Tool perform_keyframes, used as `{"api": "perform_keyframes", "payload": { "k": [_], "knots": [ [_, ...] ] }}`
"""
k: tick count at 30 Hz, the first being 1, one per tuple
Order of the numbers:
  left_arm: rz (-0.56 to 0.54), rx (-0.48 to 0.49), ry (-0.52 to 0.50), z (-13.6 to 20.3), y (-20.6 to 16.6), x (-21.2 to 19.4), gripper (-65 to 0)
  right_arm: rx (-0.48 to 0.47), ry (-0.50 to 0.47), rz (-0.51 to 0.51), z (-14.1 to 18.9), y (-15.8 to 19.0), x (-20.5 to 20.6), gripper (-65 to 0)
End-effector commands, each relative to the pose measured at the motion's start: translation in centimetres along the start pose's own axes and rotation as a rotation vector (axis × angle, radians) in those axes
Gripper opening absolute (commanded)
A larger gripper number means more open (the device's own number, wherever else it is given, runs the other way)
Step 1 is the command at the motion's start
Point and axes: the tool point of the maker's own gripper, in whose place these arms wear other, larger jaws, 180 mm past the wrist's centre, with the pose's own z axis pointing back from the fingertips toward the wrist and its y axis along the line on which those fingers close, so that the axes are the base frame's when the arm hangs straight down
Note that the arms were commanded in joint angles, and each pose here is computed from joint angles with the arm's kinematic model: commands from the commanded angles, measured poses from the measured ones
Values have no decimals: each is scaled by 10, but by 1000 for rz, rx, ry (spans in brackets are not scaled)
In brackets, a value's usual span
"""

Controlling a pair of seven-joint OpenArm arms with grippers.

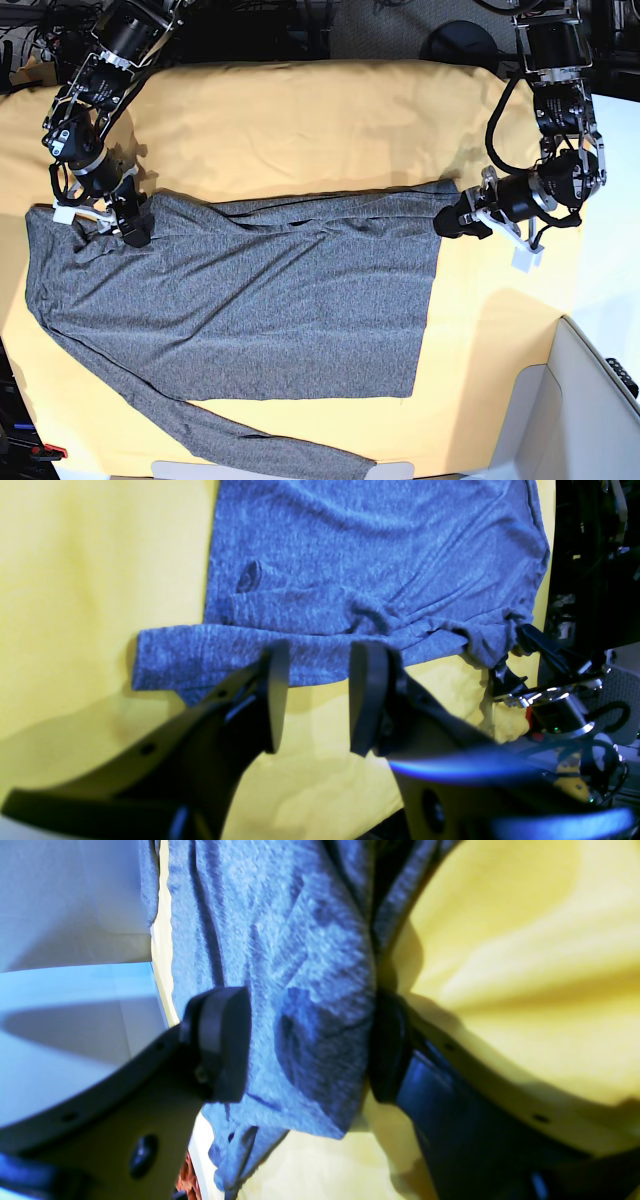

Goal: Fold the T-shirt properly
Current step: 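Move the open right gripper inward along the shirt edge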

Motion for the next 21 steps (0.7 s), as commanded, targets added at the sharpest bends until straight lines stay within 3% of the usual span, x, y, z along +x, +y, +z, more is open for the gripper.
{"api": "perform_keyframes", "payload": {
  "k": [1,21],
  "knots": [
    [-21,-14,-12,7,-7,9,-441,57,54,-25,-8,18,-16,-305],
    [-10,-5,11,6,-2,0,-441,209,67,46,-17,91,-37,-306]
  ]
}}
